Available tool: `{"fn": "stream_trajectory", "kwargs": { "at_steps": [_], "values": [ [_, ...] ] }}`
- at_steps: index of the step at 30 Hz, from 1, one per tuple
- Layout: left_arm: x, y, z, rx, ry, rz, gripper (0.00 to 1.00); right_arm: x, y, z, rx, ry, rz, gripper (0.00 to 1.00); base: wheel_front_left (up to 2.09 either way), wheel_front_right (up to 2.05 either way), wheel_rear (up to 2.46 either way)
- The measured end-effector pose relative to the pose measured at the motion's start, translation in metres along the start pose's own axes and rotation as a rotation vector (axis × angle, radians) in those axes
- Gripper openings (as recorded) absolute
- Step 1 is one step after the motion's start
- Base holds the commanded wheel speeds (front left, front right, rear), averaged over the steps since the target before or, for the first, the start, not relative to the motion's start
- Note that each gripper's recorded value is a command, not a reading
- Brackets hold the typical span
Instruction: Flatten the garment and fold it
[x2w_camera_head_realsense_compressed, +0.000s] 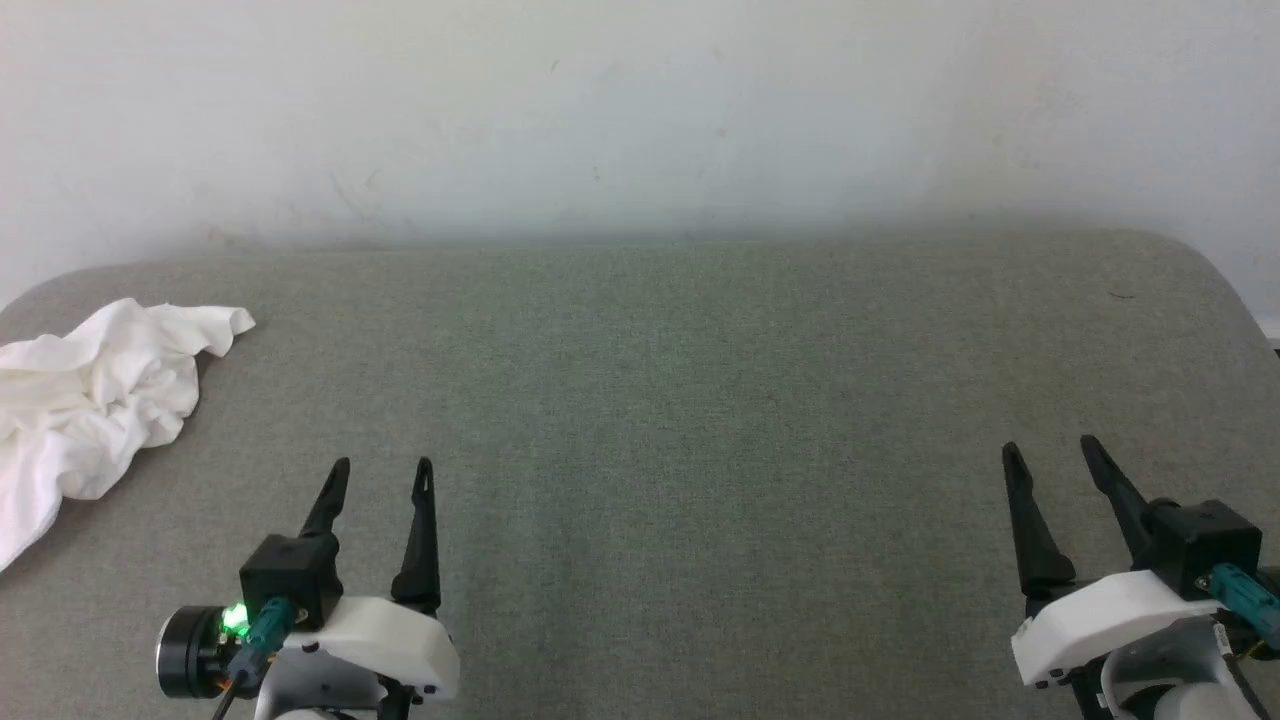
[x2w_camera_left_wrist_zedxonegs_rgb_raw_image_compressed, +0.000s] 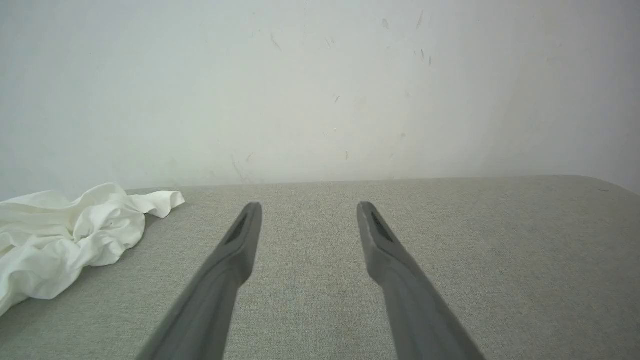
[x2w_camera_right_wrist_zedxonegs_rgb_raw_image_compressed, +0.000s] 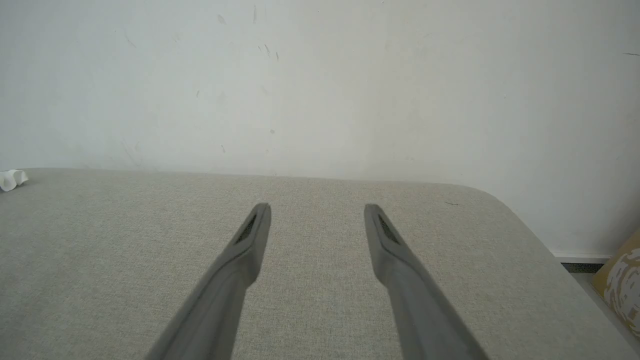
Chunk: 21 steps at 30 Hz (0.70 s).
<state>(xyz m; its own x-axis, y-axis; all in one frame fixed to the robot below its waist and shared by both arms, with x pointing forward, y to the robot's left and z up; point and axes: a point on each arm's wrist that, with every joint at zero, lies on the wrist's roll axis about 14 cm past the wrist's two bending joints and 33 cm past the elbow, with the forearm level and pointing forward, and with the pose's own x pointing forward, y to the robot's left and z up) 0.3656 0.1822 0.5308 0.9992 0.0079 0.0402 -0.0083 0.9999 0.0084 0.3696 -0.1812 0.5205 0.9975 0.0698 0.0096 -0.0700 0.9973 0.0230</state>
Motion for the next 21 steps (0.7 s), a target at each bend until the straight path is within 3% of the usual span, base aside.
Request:
{"fn": "stream_trajectory", "kwargs": {
  "at_steps": [21],
  "values": [
    [-0.028, 0.040, 0.004, -0.017, -0.035, 0.146, 1.00, 0.019, 0.027, 0.000, 0.005, -0.024, 0.083, 1.00, 0.00, 0.00, 0.00]
  ]
}}
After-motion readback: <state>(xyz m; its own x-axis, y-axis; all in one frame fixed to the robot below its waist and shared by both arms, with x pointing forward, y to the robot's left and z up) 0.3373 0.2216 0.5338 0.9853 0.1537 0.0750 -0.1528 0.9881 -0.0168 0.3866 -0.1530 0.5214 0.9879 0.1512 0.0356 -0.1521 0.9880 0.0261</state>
